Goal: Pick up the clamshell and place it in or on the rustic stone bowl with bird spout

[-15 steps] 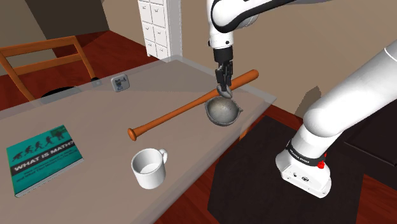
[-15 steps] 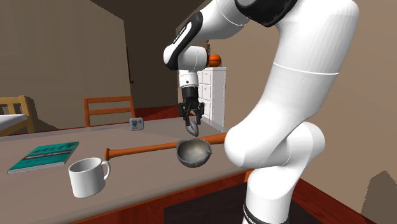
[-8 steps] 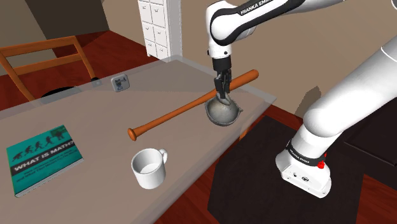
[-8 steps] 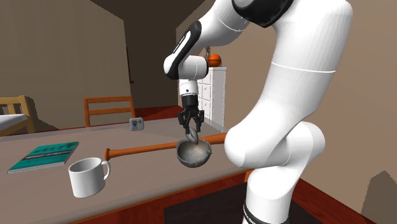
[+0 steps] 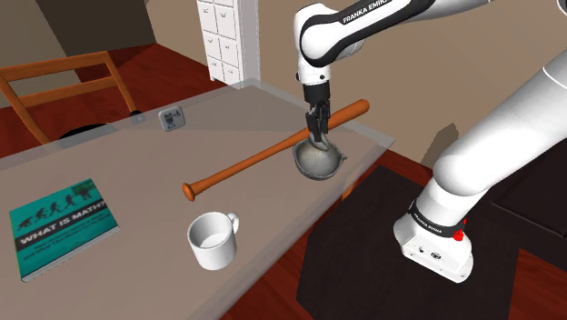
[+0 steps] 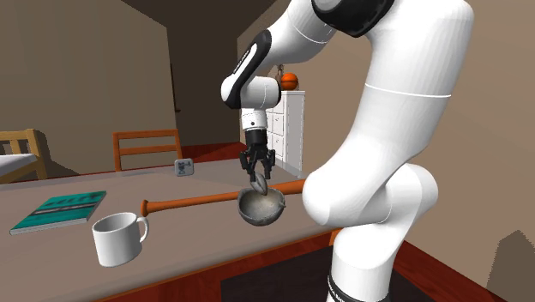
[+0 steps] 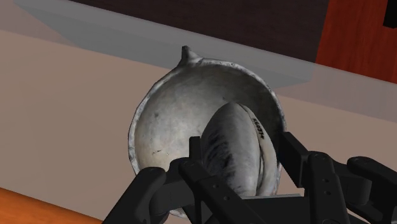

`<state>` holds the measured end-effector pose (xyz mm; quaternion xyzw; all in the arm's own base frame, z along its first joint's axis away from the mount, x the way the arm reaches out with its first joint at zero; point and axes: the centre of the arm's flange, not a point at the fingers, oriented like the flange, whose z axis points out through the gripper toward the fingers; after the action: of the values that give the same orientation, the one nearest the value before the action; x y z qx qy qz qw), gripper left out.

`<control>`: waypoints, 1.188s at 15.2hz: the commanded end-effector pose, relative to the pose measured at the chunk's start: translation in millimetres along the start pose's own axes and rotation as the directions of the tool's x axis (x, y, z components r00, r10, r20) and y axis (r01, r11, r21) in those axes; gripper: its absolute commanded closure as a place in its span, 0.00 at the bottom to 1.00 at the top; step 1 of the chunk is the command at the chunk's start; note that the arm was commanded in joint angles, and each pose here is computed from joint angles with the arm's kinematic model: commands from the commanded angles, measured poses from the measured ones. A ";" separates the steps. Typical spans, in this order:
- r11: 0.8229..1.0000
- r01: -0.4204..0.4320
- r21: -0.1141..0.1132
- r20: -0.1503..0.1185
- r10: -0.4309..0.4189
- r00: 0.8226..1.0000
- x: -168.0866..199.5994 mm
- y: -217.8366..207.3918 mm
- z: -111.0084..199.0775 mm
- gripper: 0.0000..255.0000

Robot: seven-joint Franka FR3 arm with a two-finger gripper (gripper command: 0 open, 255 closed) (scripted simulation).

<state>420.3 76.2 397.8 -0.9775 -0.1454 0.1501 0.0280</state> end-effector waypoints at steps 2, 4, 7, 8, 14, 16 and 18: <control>1.000 0.000 0.000 0.000 0.000 1.000 0.0 0.0 -0.1 0.00; 1.000 0.000 0.000 0.000 0.000 1.000 0.0 0.0 -0.1 0.00; 1.000 0.000 0.000 0.000 0.000 1.000 0.0 0.0 -13.3 0.00; 1.000 0.000 0.000 0.000 0.000 1.000 0.0 0.0 -26.5 0.00; 1.000 0.000 0.000 0.000 0.000 1.000 0.0 0.0 -50.1 0.00; 1.000 0.000 0.000 0.000 0.000 1.000 0.0 0.0 -50.1 0.00; 1.000 0.000 0.000 0.000 0.000 1.000 0.0 0.0 -50.1 0.00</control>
<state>435.4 75.6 445.5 -0.9775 -0.1454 0.1500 0.0280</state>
